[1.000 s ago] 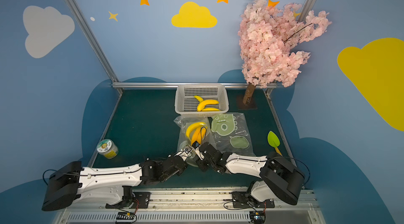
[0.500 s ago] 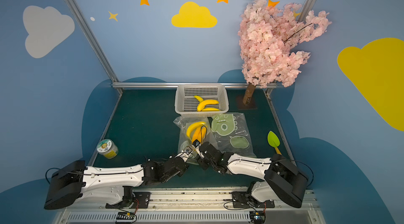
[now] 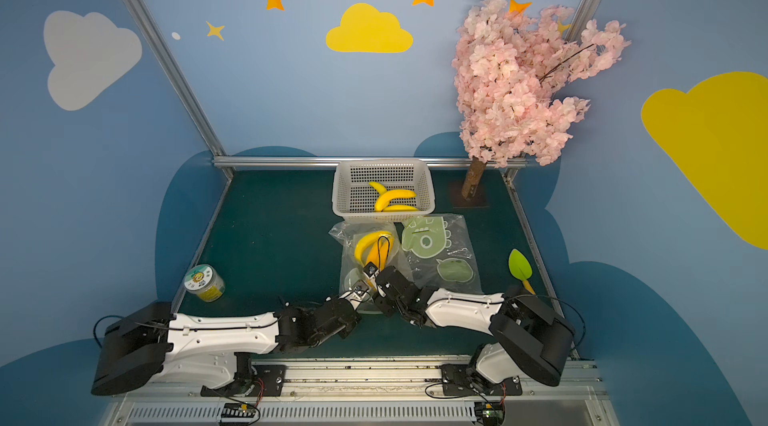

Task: Open the zip-top bag and take out the banana
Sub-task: Pick up the banana from the zipper food storage bag.

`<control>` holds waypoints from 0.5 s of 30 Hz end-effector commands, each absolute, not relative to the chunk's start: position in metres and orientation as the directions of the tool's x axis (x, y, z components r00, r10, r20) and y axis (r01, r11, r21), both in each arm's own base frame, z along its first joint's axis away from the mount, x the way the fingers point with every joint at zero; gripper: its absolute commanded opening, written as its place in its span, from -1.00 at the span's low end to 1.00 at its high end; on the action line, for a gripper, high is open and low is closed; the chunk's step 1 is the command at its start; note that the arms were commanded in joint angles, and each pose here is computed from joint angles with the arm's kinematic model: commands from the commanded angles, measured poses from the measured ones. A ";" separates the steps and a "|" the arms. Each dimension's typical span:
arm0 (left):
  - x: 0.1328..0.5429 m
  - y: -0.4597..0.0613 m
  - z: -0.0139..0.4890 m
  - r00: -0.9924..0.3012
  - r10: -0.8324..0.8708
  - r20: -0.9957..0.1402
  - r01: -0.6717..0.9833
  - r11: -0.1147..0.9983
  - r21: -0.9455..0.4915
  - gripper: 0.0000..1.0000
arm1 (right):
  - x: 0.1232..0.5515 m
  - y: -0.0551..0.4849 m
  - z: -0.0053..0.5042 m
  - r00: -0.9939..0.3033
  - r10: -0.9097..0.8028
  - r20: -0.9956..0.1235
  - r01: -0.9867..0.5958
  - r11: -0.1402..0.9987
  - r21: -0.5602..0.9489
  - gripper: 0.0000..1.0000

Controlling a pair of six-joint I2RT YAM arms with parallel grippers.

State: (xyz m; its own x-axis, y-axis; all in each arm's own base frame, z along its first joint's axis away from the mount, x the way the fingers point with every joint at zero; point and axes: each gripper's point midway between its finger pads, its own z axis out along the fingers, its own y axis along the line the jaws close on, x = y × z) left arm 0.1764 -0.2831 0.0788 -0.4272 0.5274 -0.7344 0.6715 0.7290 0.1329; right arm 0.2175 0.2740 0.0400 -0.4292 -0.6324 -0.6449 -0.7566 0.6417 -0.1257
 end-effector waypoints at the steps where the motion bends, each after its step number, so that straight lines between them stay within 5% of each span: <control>1: 0.176 -0.287 0.083 -0.430 0.513 -0.743 0.673 0.731 0.115 -0.95 | 0.224 0.277 0.038 -0.442 -0.630 -0.639 -0.757 0.644 -0.111 -0.09; 6: 0.176 -0.287 0.084 -0.429 0.506 -0.748 0.670 0.734 0.112 -0.95 | 0.224 0.279 0.029 -0.461 -0.644 -0.611 -0.771 0.631 -0.084 -0.12; 15: 0.178 -0.284 0.085 -0.429 0.504 -0.750 0.660 0.741 0.120 -0.95 | 0.202 0.286 0.009 -0.510 -0.668 -0.542 -0.806 0.590 0.032 -0.47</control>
